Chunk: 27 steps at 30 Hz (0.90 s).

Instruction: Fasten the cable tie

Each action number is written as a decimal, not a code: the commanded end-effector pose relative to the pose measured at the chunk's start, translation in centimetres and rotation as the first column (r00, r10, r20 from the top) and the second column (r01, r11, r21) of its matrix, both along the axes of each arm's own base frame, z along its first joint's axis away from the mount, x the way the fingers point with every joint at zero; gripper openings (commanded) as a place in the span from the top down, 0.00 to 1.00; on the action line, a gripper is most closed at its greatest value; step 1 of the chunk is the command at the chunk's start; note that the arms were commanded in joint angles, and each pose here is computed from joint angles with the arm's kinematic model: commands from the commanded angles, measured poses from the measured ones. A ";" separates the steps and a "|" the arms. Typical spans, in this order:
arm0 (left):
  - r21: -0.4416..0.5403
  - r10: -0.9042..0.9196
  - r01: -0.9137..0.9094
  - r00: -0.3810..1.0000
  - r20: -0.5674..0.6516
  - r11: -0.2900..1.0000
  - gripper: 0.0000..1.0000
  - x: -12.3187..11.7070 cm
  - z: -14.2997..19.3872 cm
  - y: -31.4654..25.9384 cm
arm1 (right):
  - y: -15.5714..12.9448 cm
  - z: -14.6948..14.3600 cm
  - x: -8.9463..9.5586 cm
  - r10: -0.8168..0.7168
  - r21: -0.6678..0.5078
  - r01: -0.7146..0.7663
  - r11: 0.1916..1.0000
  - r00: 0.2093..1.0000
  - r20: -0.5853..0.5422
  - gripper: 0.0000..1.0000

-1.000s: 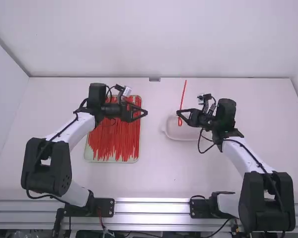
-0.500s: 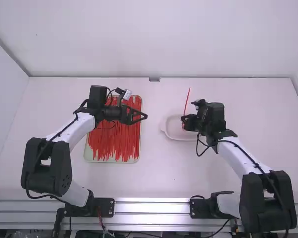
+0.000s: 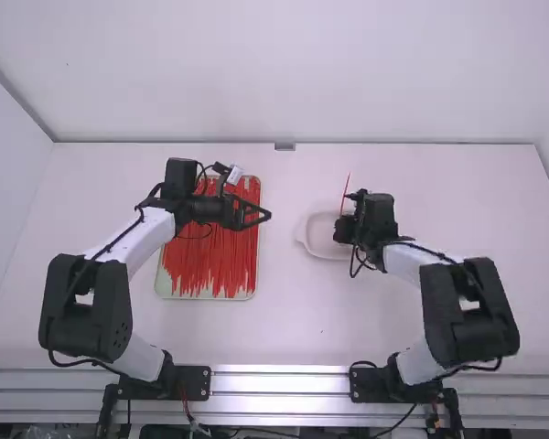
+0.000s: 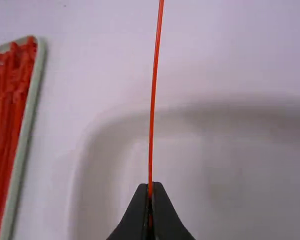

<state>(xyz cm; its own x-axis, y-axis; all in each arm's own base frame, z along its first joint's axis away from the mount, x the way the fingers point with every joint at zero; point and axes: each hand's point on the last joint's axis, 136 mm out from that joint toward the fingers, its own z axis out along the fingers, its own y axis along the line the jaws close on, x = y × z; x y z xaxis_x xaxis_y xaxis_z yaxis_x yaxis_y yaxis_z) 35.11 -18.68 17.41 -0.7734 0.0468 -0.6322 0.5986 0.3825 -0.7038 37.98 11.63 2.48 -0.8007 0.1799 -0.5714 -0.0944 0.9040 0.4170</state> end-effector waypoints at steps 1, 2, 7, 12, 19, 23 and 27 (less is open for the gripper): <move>-0.007 -0.011 0.011 1.000 0.030 1.000 0.01 0.3 0.6 0.1 | -0.2 -0.6 1.0 -0.010 -0.006 0.010 1.000 1.000 0.001 1.00; -0.007 -0.011 0.011 1.000 0.029 1.000 0.01 0.3 0.6 0.1 | -0.2 -0.7 1.0 -0.010 -0.006 0.010 1.000 1.000 0.000 1.00; -0.007 -0.011 0.011 0.999 0.030 1.000 0.01 0.3 0.6 0.1 | -0.2 -1.3 0.9 -0.008 -0.001 0.008 1.000 1.000 -0.013 1.00; -0.006 -0.012 0.013 0.999 0.031 1.000 0.01 0.3 0.6 0.0 | -0.3 -1.1 1.2 -0.024 0.013 0.024 1.000 1.000 -0.005 1.00; -0.005 -0.009 0.009 0.999 0.031 1.000 0.01 0.3 0.6 0.1 | -0.4 -1.1 1.3 -0.036 0.013 0.036 0.999 0.999 -0.005 0.00; -0.004 -0.010 0.010 0.999 0.033 1.000 0.01 0.3 0.6 0.0 | -0.8 -1.1 1.4 -0.053 0.012 0.053 0.999 0.999 -0.006 0.00; -0.003 -0.010 0.010 0.999 0.035 1.000 0.01 0.3 0.6 0.1 | -1.3 -1.0 1.5 -0.060 0.020 0.060 0.998 0.998 -0.009 0.00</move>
